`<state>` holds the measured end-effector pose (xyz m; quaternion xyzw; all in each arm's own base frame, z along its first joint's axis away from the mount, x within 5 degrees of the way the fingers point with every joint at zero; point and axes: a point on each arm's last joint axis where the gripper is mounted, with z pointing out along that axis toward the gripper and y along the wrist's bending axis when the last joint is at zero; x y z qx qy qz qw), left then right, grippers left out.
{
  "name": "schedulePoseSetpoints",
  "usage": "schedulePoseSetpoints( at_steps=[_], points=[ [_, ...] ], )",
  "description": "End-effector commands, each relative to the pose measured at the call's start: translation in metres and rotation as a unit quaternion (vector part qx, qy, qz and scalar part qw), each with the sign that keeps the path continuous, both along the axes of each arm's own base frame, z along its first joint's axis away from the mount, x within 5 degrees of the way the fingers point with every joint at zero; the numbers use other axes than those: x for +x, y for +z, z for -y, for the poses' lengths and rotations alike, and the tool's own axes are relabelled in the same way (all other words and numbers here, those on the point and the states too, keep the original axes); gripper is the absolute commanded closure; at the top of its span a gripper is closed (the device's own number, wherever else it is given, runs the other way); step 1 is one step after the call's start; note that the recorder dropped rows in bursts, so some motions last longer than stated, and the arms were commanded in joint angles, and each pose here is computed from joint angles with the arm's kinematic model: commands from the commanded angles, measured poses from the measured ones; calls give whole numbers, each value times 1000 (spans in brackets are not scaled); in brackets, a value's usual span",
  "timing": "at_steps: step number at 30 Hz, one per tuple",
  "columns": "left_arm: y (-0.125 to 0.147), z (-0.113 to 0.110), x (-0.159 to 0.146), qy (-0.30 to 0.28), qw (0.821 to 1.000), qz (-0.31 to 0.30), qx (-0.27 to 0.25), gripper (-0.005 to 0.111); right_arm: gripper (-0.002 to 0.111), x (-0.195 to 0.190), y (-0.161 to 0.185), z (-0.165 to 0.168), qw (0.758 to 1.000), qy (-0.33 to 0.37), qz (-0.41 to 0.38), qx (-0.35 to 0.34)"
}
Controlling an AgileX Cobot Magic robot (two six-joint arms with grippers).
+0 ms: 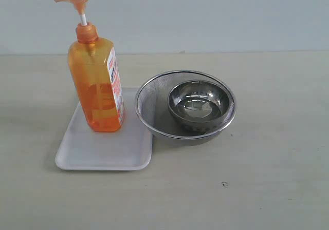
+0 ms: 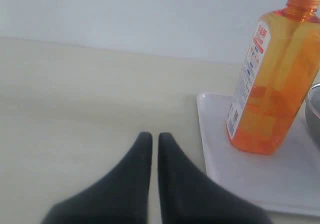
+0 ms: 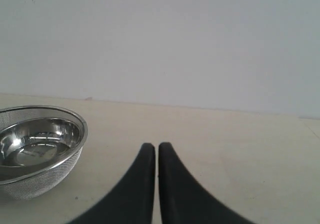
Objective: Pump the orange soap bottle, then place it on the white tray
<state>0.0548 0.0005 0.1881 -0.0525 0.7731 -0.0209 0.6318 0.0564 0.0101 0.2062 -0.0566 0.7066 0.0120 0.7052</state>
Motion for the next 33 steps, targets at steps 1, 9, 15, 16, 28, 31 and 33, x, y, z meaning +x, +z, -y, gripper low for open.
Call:
schedulePoseSetpoints(
  at_steps=[1, 9, 15, 16, 28, 31, 33],
  points=[
    [-1, 0, 0, -2, 1000, 0, -7, 102, 108, 0, -1, 1, 1000, -8, 3, 13],
    [-1, 0, 0, -2, 1000, 0, -7, 102, 108, 0, -7, 9, 998, -49, -33, 31],
    [-1, 0, 0, -2, 1000, 0, -7, 102, 108, -1, -14, 12, 994, -69, -73, 31],
    [-1, 0, 0, -2, 1000, 0, -7, 102, 108, -1, -16, 12, 994, -69, -80, 29],
    [-1, 0, 0, -2, 1000, 0, -7, 102, 108, -3, -23, 12, 990, -72, -118, 18],
    [-1, 0, 0, -2, 1000, 0, -7, 102, 108, -3, -23, 12, 990, -71, -118, 14],
    [-1, 0, 0, -2, 1000, 0, -7, 102, 108, -3, -24, 12, 990, -70, -124, 8]
  ],
)
